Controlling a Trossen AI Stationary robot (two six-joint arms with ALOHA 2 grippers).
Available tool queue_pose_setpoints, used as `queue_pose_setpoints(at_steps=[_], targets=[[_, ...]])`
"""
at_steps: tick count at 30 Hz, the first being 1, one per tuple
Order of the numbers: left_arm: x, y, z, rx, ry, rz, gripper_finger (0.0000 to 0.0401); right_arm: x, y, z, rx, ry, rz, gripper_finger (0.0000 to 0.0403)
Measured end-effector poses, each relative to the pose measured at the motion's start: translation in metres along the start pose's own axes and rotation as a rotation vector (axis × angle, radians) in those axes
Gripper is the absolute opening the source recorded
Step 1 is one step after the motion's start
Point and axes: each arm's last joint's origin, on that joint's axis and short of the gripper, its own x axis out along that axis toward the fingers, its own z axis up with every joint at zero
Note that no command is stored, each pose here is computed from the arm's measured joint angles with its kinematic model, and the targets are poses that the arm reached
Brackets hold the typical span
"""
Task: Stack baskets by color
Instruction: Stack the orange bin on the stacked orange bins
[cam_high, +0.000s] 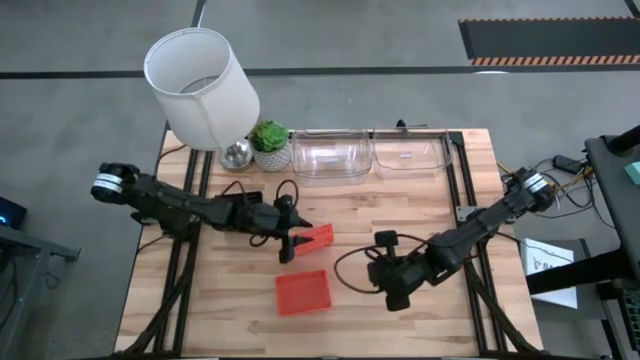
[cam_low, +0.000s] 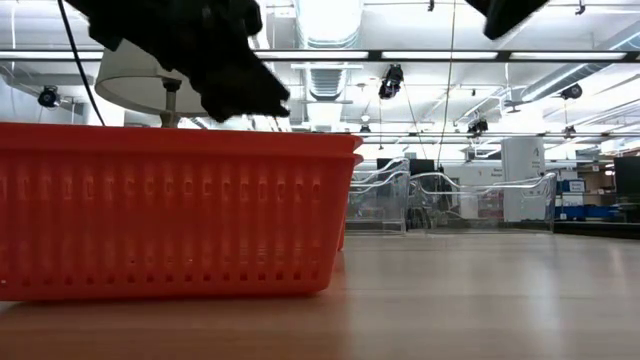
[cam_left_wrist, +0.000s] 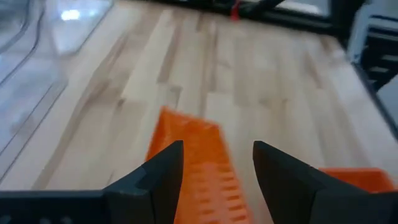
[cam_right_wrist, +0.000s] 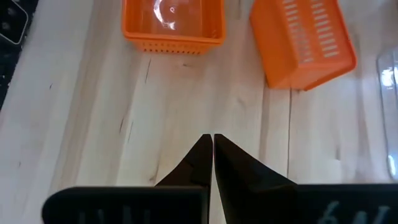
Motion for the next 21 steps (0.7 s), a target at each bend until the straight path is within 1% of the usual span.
queue_pose_setpoints(at_steps=[2,4,7,10,15,18,21], targets=[[0.001,0.008,-0.002,-0.026,0.037,0.014,0.0177,0.001,-0.003,-0.011,0.009,-0.026,0.008,0.0008],[0.002,0.014,-0.002,-0.039,0.052,0.005,0.0177,0.002,-0.005,-0.020,0.017,-0.049,0.015,0.0008],[0.002,0.018,-0.003,-0.063,0.069,-0.038,0.0177,0.004,-0.008,-0.031,0.024,-0.069,0.021,0.0008],[0.005,0.020,-0.004,-0.081,0.076,-0.031,0.0177,0.003,-0.011,-0.040,0.036,-0.089,0.028,0.0009],[0.015,0.020,-0.013,-0.118,0.130,-0.033,0.0177,0.004,-0.014,-0.050,0.042,-0.101,0.031,0.0009],[0.022,0.021,-0.019,-0.129,0.162,-0.023,0.0177,0.004,-0.014,-0.051,0.043,-0.103,0.031,0.0009],[0.024,0.021,-0.020,-0.129,0.164,-0.024,0.0177,0.005,-0.014,-0.051,0.043,-0.103,0.031,0.0009]])
